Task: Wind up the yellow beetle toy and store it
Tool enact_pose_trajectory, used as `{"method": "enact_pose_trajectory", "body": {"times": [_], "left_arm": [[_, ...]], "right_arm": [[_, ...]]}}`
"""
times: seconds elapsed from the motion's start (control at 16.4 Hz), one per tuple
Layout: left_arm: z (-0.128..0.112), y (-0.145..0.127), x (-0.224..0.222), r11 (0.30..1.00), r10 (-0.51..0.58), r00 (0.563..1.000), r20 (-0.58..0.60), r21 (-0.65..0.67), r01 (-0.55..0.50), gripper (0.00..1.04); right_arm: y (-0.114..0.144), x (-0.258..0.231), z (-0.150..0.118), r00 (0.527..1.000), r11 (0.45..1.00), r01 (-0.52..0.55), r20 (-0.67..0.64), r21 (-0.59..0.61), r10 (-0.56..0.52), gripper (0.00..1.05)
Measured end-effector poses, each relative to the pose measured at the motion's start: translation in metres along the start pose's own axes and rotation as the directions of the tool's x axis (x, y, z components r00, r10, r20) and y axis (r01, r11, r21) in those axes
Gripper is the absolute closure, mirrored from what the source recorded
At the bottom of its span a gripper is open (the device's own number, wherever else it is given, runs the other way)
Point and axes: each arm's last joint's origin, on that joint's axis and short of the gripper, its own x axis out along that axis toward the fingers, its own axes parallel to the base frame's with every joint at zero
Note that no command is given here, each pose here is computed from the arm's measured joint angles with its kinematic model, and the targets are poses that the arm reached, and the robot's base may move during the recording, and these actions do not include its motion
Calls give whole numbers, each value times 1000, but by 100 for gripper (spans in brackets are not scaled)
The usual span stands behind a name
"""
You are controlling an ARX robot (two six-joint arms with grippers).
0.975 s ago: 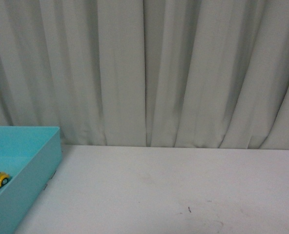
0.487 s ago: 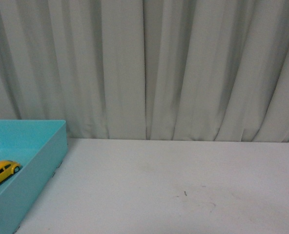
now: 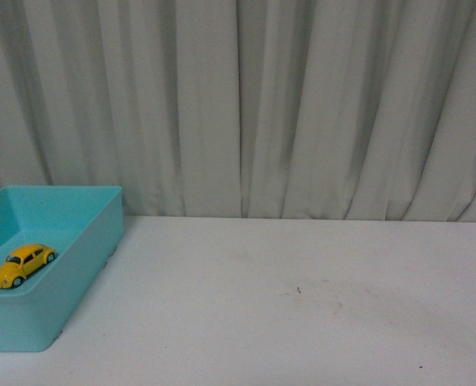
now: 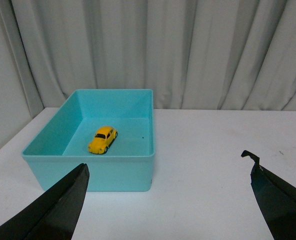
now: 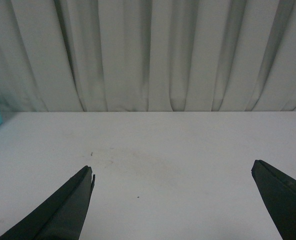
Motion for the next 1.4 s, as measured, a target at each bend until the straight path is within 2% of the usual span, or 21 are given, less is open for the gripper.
{"method": "enact_pose_trajectory", "body": {"times": [1.4], "left_arm": [[0, 0, 0, 1000, -1, 1000, 0, 0, 1, 7]], "right_arm": [[0, 0, 0, 1000, 1000, 0, 0, 0, 0, 7]]}}
